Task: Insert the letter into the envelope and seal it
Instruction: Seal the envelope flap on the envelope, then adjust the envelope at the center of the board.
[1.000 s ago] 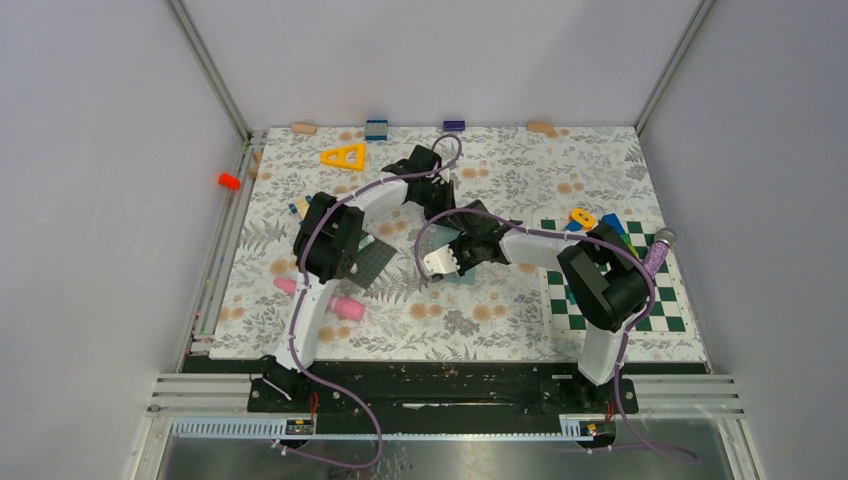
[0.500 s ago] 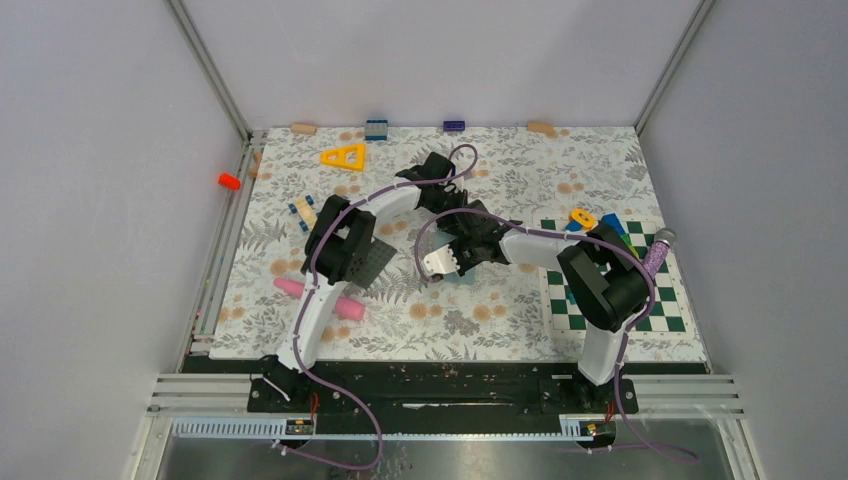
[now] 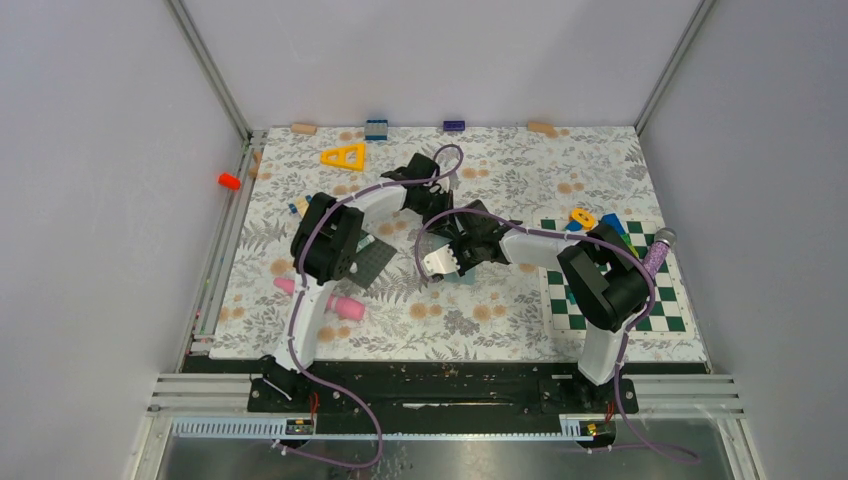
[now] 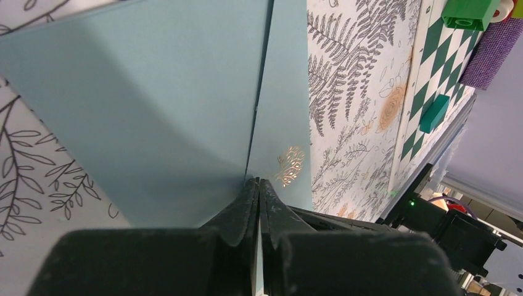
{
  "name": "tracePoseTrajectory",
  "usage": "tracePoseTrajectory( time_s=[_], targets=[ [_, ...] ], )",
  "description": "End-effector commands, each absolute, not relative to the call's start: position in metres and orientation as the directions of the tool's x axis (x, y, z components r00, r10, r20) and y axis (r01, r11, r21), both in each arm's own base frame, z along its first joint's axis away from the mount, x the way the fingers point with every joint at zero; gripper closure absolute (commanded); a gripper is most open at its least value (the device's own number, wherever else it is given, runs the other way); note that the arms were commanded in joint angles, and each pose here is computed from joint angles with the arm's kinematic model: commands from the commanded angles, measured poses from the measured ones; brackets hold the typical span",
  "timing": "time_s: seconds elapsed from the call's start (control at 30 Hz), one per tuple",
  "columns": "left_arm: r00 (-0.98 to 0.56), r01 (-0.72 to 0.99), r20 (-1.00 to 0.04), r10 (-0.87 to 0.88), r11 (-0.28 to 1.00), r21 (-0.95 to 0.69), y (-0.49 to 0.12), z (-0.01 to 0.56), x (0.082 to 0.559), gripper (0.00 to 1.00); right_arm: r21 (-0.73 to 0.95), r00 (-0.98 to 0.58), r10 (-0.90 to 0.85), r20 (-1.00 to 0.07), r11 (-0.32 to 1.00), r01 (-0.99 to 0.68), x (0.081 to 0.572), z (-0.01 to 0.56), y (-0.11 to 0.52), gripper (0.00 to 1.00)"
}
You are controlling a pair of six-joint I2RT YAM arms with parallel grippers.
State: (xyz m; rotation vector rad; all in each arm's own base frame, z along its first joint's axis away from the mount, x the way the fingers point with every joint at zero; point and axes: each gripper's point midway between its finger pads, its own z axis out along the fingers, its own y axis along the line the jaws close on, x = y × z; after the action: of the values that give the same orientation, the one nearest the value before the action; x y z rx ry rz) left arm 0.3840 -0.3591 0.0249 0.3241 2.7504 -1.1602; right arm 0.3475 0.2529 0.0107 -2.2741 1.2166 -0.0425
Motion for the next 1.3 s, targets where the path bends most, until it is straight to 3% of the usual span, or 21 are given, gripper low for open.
tracePoseTrajectory(
  time_s=[0.0,0.6,0.8,0.9,0.93,1.0,1.07,1.17,1.2,1.27],
  targets=[
    [-0.954,0.290,-0.255,0.160,0.712,-0.640,-0.347,0.027,0.385,1.00,-0.399,0.580,-0.782,-0.229,-0.468,-0.789,0.325,-0.004,0.240,1.00],
    [-0.949,0.314,-0.211,0.233,0.692,-0.649,-0.346,0.017,0.350,1.00,-0.402,0.583,-0.781,-0.222,-0.472,-0.785,0.326,0.008,0.238,1.00],
    [-0.916,0.400,-0.343,0.207,0.531,-0.747,-0.356,0.094,0.362,1.00,-0.412,0.548,-0.789,-0.279,-0.417,-0.810,0.323,0.030,0.242,1.00],
    [-0.890,0.450,-0.422,0.175,0.500,-0.740,-0.343,0.133,0.367,0.83,-0.442,0.487,-0.802,-0.347,-0.318,-0.839,0.327,0.060,0.251,1.00],
    [-0.883,0.459,-0.439,0.167,0.507,-0.730,-0.335,0.138,0.368,0.80,-0.453,0.453,-0.807,-0.379,-0.265,-0.851,0.327,0.076,0.253,0.97],
    [-0.873,0.470,-0.457,0.168,0.537,-0.701,-0.322,0.142,0.367,0.77,-0.469,0.413,-0.803,-0.429,-0.193,-0.862,0.326,0.102,0.254,0.77],
    [-0.868,0.479,-0.456,0.195,0.573,-0.665,-0.311,0.134,0.360,0.75,-0.478,0.379,-0.793,-0.477,-0.128,-0.869,0.321,0.125,0.251,0.43],
    [-0.882,0.457,-0.410,0.233,0.636,-0.622,-0.295,0.109,0.349,0.75,-0.490,0.334,-0.771,-0.542,-0.033,-0.871,0.311,0.153,0.239,0.09],
    [-0.887,0.449,-0.390,0.245,0.655,-0.608,-0.290,0.099,0.345,0.75,-0.493,0.320,-0.760,-0.565,0.000,-0.870,0.309,0.162,0.234,0.02],
    [-0.896,0.436,-0.358,0.264,0.679,-0.590,-0.282,0.081,0.336,0.73,-0.488,0.287,-0.738,-0.611,0.065,-0.871,0.301,0.174,0.225,0.00]
  ],
)
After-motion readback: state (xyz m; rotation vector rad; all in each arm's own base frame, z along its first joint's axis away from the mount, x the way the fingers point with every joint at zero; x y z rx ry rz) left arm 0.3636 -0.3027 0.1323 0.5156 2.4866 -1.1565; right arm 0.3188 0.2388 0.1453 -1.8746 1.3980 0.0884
